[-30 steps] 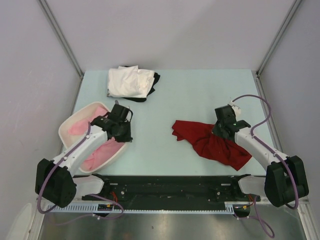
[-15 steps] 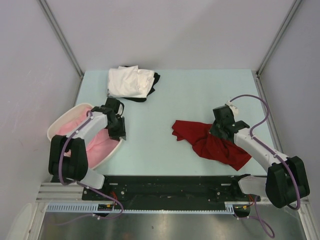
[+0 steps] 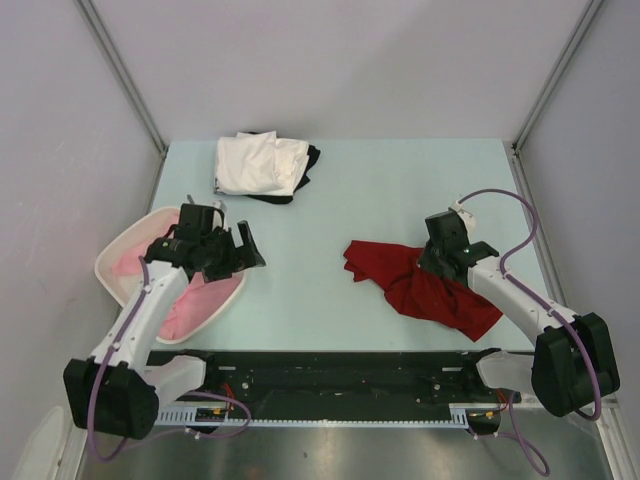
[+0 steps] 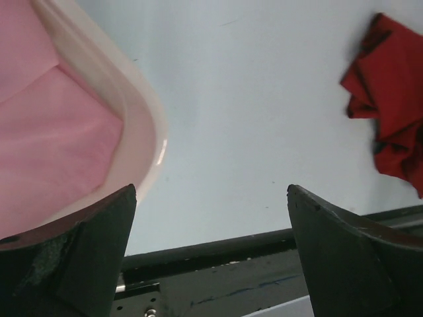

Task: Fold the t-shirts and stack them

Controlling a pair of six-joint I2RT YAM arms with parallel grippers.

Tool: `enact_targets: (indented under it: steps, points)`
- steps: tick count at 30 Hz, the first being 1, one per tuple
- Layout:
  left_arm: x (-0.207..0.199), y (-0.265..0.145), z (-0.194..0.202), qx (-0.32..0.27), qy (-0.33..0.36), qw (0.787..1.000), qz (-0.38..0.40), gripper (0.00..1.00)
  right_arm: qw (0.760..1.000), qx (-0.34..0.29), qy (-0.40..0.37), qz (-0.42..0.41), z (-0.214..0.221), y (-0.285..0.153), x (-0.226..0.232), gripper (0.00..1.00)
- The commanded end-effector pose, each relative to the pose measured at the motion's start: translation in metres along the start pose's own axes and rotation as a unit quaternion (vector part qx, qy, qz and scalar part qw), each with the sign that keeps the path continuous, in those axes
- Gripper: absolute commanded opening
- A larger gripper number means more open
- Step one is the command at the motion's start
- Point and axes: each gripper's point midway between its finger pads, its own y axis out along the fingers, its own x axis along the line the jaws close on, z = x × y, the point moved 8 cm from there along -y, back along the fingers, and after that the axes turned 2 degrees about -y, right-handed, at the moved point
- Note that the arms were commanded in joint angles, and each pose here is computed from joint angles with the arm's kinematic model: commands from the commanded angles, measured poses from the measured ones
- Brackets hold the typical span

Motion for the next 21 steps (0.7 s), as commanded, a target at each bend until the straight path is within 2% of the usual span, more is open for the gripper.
enact_targets:
  steps: [1,3,7,10,16,19,21]
  points:
    - [-0.023,-0.009,0.010,-0.009,-0.033,0.995,0.096,1.00,0.999,-0.029,0.004,-0.019,-0.012,-0.009,0.008,0.00]
    - [-0.025,-0.004,0.007,-0.015,-0.049,0.994,0.095,0.99,0.999,-0.031,0.001,-0.016,-0.011,-0.009,0.008,0.00]
    - [-0.026,0.010,-0.002,-0.062,-0.138,0.985,0.078,0.99,0.999,-0.028,-0.001,-0.017,-0.010,-0.008,0.009,0.00]
    - [-0.049,0.013,-0.019,-0.104,-0.155,0.976,0.115,1.00,1.000,-0.025,-0.010,-0.014,-0.005,-0.007,0.011,0.00]
    - [-0.097,0.065,-0.044,-0.043,-0.128,0.983,0.125,1.00,0.999,-0.022,-0.019,-0.014,0.000,-0.007,0.015,0.00]
    - [-0.098,0.095,-0.046,-0.024,-0.140,0.984,0.104,1.00,0.999,-0.018,-0.025,-0.008,0.001,-0.006,0.013,0.00]
    - [-0.087,0.112,-0.043,-0.017,-0.156,0.986,0.056,1.00,0.999,-0.018,-0.030,-0.005,0.002,-0.007,0.012,0.00]
